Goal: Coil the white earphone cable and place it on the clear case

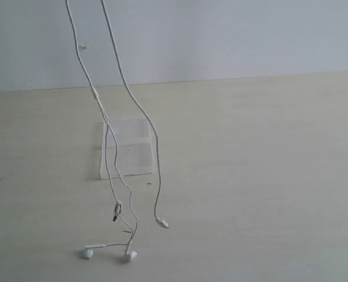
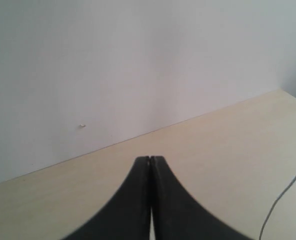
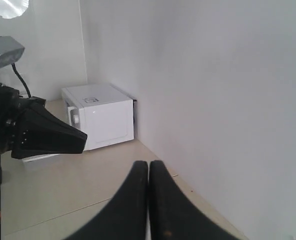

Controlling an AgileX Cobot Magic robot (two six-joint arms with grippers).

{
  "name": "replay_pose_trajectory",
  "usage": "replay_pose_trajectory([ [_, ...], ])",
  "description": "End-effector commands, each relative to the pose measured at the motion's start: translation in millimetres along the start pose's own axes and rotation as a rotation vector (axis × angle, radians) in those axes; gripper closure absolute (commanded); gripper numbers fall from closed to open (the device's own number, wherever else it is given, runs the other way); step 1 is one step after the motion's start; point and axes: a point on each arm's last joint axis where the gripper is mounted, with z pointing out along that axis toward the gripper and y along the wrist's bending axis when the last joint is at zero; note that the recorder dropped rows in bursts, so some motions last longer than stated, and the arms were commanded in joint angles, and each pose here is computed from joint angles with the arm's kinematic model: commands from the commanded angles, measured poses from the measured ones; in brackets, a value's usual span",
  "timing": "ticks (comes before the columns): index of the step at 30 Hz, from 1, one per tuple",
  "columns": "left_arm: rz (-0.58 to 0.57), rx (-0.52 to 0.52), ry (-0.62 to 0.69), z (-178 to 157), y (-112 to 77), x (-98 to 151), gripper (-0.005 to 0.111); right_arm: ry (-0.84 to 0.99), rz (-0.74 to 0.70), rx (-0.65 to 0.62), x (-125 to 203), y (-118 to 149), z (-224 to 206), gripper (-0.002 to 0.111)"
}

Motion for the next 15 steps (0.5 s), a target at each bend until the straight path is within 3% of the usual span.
replay_pose_trajectory([
  [1, -0.012, -0.001, 0.043, 27, 5.2, 1, 0.107, -0.006, -0.011, -0.008, -2, 2, -1, 0.108],
  [8, 0.010, 0.030, 0.125, 81, 17.4, 10, 0.107, 0.044, -0.016, -0.032, 4, 2, 3, 0.108],
  [15, -0.005, 0.140, 0.087, 102, 29.4, 9, 0.107, 0.049, -0.020, -0.061, 9, 0, 12, 0.108],
])
